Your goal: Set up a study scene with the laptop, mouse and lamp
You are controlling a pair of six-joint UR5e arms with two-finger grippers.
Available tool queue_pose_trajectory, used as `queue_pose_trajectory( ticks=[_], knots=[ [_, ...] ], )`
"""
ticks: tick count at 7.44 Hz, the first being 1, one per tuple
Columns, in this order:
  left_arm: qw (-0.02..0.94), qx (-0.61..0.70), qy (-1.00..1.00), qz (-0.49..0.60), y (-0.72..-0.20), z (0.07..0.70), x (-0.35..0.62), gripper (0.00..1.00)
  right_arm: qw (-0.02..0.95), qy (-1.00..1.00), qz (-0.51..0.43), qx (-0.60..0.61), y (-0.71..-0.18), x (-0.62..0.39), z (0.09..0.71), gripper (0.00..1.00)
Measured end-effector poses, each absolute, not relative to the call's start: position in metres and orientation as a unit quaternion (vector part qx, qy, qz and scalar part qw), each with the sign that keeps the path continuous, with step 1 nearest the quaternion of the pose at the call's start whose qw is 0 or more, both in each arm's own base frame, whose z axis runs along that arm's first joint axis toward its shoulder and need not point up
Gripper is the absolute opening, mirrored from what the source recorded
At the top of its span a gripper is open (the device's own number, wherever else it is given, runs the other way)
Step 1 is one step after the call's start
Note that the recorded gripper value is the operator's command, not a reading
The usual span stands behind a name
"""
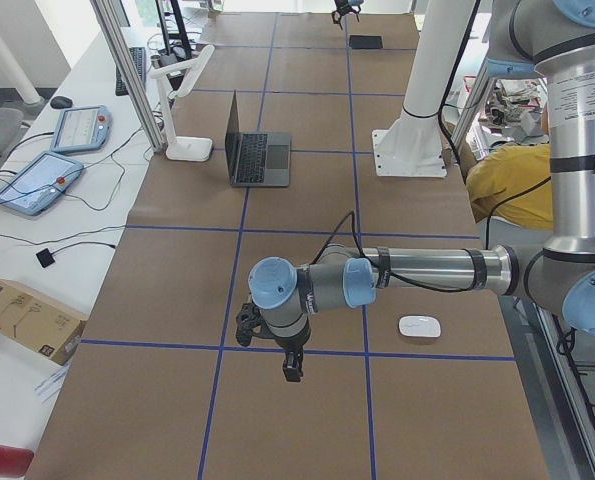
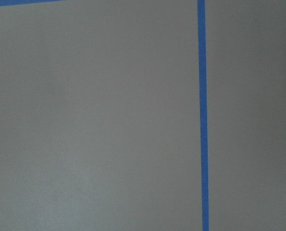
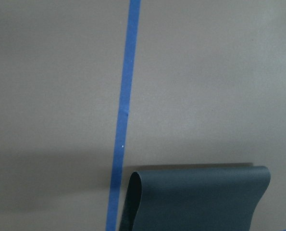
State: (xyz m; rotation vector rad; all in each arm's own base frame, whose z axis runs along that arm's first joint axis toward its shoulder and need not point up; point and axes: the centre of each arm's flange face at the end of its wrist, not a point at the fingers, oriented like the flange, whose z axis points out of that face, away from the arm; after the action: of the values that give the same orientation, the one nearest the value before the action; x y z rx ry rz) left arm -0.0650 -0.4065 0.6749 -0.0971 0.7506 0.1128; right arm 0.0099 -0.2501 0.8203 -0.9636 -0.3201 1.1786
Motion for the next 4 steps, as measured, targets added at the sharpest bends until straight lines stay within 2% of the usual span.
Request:
queue_pose_trajectory(
  ticks=[4],
  knots=[
    [0.928, -0.047, 0.366, 0.055, -0.406, 0.675, -0.065, 1.0, 0.717, -0.114, 0.517, -0.453, -0.243, -0.006, 0.838, 0.88]
  ],
)
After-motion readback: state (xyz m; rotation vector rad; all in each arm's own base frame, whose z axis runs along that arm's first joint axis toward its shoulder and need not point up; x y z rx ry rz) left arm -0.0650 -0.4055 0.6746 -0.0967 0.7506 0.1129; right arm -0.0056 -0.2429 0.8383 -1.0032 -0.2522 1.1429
